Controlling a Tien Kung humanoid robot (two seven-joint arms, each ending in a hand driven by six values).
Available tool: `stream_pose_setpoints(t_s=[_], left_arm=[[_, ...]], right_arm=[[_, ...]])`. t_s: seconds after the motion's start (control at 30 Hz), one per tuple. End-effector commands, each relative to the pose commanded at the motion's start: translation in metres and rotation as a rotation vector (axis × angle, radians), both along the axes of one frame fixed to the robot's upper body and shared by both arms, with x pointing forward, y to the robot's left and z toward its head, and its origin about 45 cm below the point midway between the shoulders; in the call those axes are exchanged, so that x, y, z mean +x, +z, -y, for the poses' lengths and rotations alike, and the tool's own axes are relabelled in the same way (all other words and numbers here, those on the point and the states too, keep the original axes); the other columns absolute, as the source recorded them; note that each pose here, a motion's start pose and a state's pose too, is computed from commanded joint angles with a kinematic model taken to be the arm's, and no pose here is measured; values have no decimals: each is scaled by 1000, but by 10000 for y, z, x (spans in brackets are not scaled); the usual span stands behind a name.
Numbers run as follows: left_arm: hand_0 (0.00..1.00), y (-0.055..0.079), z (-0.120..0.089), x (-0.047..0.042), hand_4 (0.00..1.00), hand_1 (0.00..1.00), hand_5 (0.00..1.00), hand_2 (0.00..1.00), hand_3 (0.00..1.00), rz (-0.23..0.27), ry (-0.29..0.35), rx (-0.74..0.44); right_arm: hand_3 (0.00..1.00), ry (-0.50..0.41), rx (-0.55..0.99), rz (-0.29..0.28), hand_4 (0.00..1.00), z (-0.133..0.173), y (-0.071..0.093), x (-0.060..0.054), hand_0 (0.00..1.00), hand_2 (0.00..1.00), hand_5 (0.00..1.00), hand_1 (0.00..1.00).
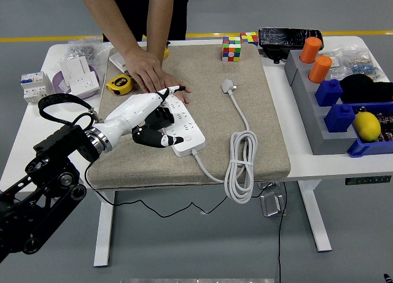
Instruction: Pick up the plug,place it near the board,insert it into the board,press the button
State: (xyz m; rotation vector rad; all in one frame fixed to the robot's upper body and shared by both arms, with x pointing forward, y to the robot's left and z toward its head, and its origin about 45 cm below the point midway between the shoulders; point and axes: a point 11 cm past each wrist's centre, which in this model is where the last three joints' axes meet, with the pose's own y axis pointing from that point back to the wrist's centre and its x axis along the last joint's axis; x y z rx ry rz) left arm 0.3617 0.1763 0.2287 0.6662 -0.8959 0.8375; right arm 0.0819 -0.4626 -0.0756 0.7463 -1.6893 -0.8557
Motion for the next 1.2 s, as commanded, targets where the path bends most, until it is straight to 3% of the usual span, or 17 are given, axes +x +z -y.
stream_pose_setpoints(t_s=[0.13,0.17,0.67,0.9,1.2], left_arm=[[180,-103,62,5,543,82,2,166,934,-13,-30,55],[163,-130,75,7,663,44,2,137,905,-17,-36,70],[144,-505,209,131,682,26,2,129,892,-50,-84,225],[145,-663,172,185,684,25,2,130,888,-70,-76,269],[144,-715,102,198,687,24,2,131,885,-78,-63,283]], right_arm=[[794,1,-1,3,998,2,4,14,957,783,998,846],[794,1,-1,3,998,3,4,15,957,783,998,846],[795,5,0,7,998,-4,8,46,957,783,998,846],[795,3,-2,6,998,3,10,40,957,783,998,846],[795,2,1,10,998,-9,7,51,958,783,998,846]])
